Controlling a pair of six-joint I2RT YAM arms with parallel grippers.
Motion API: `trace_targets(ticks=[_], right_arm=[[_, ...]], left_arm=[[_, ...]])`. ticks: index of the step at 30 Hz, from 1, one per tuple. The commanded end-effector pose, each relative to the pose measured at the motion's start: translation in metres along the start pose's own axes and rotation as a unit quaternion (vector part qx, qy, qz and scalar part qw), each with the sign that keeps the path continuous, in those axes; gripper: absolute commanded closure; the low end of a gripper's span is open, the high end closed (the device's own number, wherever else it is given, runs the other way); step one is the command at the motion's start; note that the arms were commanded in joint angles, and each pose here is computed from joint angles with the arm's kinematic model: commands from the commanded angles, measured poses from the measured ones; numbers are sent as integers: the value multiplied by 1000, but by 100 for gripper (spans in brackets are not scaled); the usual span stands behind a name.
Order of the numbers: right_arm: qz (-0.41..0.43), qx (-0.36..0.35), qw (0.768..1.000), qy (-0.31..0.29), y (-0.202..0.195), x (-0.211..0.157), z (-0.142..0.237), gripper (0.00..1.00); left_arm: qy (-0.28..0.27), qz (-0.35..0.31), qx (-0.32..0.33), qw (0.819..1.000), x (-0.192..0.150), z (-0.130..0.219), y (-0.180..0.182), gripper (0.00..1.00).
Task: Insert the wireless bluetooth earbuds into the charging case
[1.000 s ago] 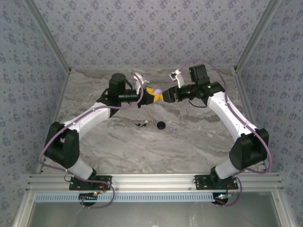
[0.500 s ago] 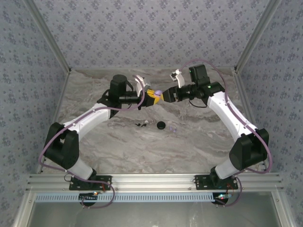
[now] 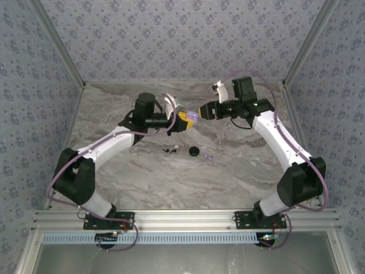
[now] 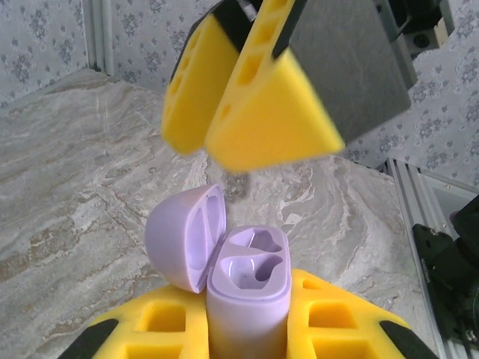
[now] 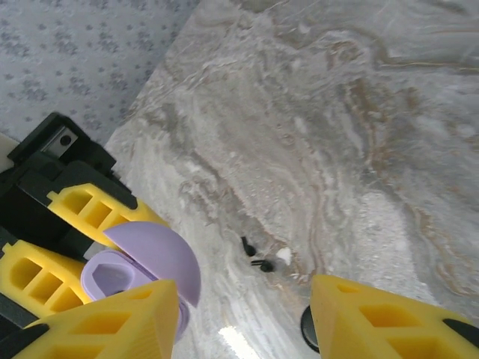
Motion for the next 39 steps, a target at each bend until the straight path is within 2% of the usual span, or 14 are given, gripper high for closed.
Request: trace_targets(ticks=[1,8,14,21,32,39], right_arm=[[-29,-59,997,-26,-17,0,14,49],[-89,-151,984,32,-63,-42,1,50],[-144,-193,966,93,-97,-89,-18,52],[-163,-229,945,168,-116,-132,-44,54],[-183,-251,926,215,-127,-159,-74,63],[-177,-267,918,234,-128,-164,-82,64]], left_arm=[[-30,12,21,999,9,10,8,90],[-27,37,53,998,-2,17,8,90],[-23,56,74,995,-8,24,1,90],[-9,64,82,995,-15,24,-12,89],[1,63,97,993,-18,28,-17,88],[2,63,98,993,-18,28,-16,88]])
Point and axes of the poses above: each hand's point on the last joint's axis, 136 mm out from that joint toward the fingers, its own z axis back along the fingers, its own y axis along the line the jaws close on, x = y × z, the point moved 6 cm from there along z, back along the fingers, and after that the axes turned 14 degrees about -z, right-handed, at the moved point
